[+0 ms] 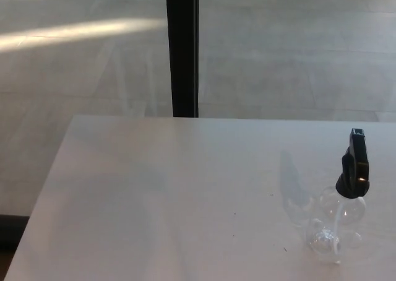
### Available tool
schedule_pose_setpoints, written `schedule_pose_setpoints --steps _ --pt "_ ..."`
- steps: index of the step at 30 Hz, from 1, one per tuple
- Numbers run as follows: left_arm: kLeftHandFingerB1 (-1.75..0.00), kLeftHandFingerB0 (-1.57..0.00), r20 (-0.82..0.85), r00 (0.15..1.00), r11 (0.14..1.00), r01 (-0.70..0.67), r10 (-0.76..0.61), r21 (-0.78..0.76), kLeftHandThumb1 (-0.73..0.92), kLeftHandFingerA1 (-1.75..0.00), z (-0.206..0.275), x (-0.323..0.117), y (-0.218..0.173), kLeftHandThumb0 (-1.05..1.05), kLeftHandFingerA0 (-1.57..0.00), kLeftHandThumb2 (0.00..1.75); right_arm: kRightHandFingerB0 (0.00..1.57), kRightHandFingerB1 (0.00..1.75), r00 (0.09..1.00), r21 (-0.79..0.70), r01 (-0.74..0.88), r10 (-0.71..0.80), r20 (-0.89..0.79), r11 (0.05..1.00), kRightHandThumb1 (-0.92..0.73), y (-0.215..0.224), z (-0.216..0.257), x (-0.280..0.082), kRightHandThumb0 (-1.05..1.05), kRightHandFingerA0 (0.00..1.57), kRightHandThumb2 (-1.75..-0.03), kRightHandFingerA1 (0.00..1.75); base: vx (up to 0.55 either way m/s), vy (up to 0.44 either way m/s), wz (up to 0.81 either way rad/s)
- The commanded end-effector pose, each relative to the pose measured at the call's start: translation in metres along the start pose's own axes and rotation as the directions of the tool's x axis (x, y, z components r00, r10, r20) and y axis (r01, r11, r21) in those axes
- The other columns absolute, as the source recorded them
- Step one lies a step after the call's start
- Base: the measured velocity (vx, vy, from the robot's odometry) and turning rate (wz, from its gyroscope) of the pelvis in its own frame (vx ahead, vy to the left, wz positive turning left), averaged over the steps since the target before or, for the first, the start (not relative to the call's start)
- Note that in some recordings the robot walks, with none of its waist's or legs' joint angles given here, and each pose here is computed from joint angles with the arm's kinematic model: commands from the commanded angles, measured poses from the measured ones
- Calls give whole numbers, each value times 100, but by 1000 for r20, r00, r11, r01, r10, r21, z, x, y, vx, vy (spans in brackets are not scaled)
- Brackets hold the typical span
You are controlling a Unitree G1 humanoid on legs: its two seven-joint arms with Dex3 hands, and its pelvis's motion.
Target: The robot uses its right hand to grab and lift the lid of the spray bottle kept in the middle of the desk and places the lid on the right side of the bottle
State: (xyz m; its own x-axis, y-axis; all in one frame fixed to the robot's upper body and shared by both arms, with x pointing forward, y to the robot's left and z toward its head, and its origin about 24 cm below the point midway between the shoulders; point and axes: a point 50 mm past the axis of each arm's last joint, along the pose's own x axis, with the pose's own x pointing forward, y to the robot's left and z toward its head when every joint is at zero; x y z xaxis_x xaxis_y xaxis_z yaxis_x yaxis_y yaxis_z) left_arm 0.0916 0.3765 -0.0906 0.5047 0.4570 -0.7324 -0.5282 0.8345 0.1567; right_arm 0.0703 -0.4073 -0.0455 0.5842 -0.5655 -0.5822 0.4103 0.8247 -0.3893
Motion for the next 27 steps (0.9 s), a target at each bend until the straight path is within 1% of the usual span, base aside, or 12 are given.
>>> schedule_pose_setpoints --steps 1,2,4,5,11,12,16,17,18,21,23,27 --pt "-39 -40 64 998 987 20 -10 -161 70 -53 10 -2 14 -65 -52 61 1 68 973 181 50 -88 212 982 -67 -40 53 1 -96 9 -60 82 0 0 0" --pt "-52 -33 67 998 990 24 -15 -142 56 -62 11 -2 14 -66 -46 94 5 69 953 178 92 -138 271 980 -63 -46 68 1 -94 47 -62 142 0 0 0" --pt "-39 -39 67 998 989 25 -16 -146 71 -53 11 -2 14 -65 -51 61 5 65 939 168 120 -167 302 978 -67 -52 84 2 -91 47 -61 111 0 0 0" --pt "-38 -39 58 998 990 16 -8 -140 71 -51 11 -1 14 -67 -52 61 4 61 901 179 107 -171 398 978 -55 -56 118 -5 -95 19 -96 74 0 0 0" --pt "-38 -37 65 998 990 27 -18 -136 72 -54 11 -2 15 -65 -51 62 20 68 730 164 71 -163 664 984 -60 -67 215 -32 -102 6 -60 88 0 0 0" --pt "-39 -39 66 998 989 25 -16 -143 71 -54 12 -2 15 -65 -52 61 35 69 692 141 74 -153 706 987 -9 -64 236 -40 -40 29 -84 68 0 0 0" --pt "-52 -34 61 998 987 24 -14 -160 54 -63 10 -2 16 -66 -47 93 31 66 546 50 69 -80 834 996 -11 -53 291 -69 -40 26 -85 66 0 0 0" --pt "-39 -38 62 998 988 28 -19 -154 71 -53 10 -2 16 -66 -49 61 27 64 491 -5 86 -38 870 996 -13 -44 307 -78 -40 21 -86 64 0 0 0" --pt "-39 -39 60 998 988 27 -18 -150 70 -52 9 -2 16 -65 -50 61 29 65 457 -54 80 12 889 995 -47 -35 320 -89 -93 29 -79 74 0 0 0" --pt "-39 -38 62 998 988 33 -24 -148 71 -53 9 -3 16 -66 -49 61 0 51 400 -165 52 131 907 985 -32 -10 341 -106 -39 0 -93 53 0 0 0" --pt "-52 -32 60 998 987 29 -20 -158 54 -63 9 -2 16 -65 -47 93 9 23 360 -286 101 233 903 953 -53 5 352 -114 -47 8 -58 36 0 0 0" --pt "-39 -38 63 998 989 26 -17 -145 71 -54 9 -3 16 -66 -52 62 12 23 340 -457 161 386 858 874 -51 30 363 -120 -57 8 -59 34 0 0 0"
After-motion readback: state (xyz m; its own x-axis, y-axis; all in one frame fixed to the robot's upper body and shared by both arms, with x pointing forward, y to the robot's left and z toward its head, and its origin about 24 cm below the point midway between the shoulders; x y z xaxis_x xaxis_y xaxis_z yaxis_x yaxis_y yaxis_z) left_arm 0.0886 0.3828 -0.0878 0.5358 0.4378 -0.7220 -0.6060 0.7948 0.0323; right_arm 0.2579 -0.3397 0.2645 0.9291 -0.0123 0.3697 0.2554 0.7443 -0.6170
